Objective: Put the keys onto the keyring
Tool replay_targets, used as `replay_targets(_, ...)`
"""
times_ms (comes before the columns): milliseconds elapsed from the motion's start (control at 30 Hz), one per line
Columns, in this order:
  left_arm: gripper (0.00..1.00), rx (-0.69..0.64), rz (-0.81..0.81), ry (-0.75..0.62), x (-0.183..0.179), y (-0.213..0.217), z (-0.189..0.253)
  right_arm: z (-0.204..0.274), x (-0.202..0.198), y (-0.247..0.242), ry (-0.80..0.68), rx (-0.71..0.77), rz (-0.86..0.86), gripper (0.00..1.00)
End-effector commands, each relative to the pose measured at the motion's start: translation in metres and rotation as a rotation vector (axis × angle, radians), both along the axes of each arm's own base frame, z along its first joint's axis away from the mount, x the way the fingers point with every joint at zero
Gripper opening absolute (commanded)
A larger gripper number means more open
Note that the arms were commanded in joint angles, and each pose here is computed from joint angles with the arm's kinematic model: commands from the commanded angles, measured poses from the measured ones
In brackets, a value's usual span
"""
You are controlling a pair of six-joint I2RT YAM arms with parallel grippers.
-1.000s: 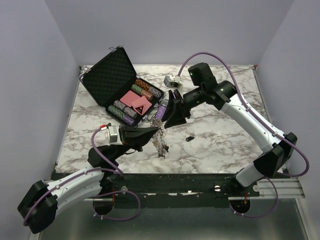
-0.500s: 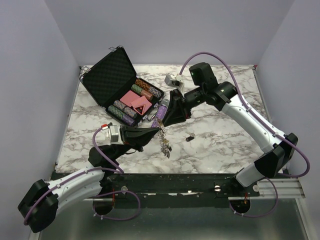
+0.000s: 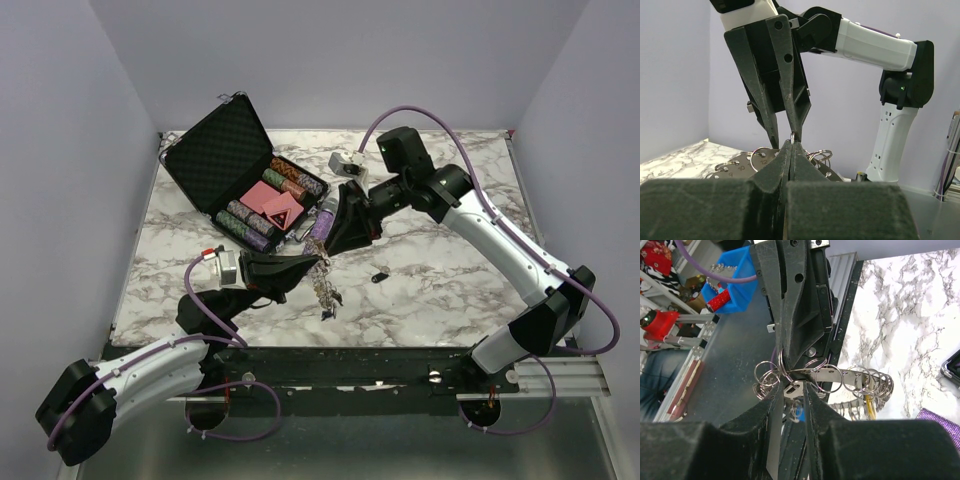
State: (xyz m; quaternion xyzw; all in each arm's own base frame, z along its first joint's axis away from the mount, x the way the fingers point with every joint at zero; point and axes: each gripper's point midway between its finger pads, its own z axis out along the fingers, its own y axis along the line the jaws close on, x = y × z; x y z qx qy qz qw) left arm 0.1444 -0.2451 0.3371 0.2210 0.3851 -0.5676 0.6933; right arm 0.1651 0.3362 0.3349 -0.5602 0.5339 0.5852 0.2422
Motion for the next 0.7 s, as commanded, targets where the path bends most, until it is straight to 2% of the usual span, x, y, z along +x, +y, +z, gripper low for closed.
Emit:
replay_targets(0, 0.00, -0.213, 0.011, -0.220, -0.0307, 0.0323, 0.0635, 0.0015, -0.0125, -0.0039, 0.005, 0.006, 0.032, 0.34)
replay_targets(167, 0.00, -0.213, 0.007, -0.216, -0.0305, 0.0320, 0.0632, 0.0036, -0.0134, -0.0031, 0.006, 0.014, 0.042, 0.36)
replay_targets(667, 0.00, -0.221, 0.030, -0.199, -0.0256, 0.0337, 0.0624, -0.0002, -0.0188, -0.0015, 0.006, 0.008, 0.056, 0.22)
